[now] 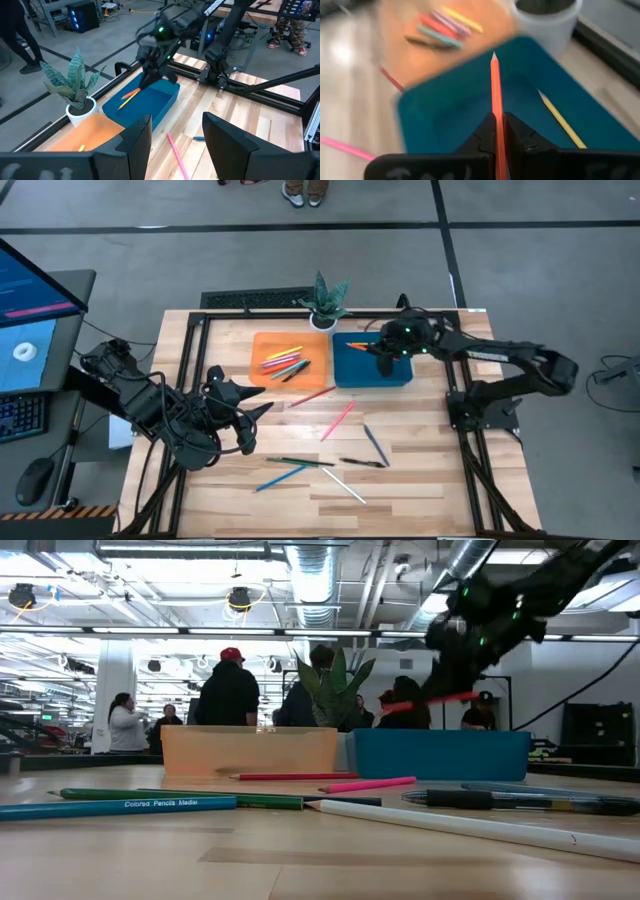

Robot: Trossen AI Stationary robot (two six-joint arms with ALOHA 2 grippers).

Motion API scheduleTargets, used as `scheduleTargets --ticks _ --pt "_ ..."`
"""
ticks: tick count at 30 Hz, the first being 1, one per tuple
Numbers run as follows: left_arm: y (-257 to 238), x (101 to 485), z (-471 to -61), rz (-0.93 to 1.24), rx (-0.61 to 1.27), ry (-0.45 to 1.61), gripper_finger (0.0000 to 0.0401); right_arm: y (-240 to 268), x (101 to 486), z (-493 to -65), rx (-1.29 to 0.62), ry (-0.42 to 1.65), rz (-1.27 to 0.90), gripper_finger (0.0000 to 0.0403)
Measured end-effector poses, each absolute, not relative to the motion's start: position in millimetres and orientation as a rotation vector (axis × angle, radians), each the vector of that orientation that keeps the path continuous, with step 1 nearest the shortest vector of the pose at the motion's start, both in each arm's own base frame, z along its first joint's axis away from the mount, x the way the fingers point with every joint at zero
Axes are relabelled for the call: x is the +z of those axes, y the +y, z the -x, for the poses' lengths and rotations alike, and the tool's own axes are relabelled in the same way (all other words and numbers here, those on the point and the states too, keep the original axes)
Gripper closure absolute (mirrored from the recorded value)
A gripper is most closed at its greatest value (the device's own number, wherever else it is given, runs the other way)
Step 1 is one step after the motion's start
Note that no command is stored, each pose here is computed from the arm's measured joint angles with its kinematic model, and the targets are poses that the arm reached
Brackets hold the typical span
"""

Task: Sort pens & pencils
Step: Put the orange pencil into the blue bin

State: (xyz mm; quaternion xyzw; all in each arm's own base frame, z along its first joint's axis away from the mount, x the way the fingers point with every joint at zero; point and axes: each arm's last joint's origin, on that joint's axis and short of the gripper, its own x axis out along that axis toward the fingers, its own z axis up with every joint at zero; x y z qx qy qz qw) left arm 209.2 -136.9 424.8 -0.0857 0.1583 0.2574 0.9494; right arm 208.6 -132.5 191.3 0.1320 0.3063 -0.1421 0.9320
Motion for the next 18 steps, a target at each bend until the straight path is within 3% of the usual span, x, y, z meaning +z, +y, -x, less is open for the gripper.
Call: scheduleTargets --ticks 11,18 --pt "-136 425 -209 0.164 0.544 0.306 0.0234 -157 130 -222 -0.305 0.785 -0.300 0.0368" --pt "-136 425 -209 0.169 0.544 0.305 0.0234 -161 119 -225 -0.344 0.840 -0.306 0.0356"
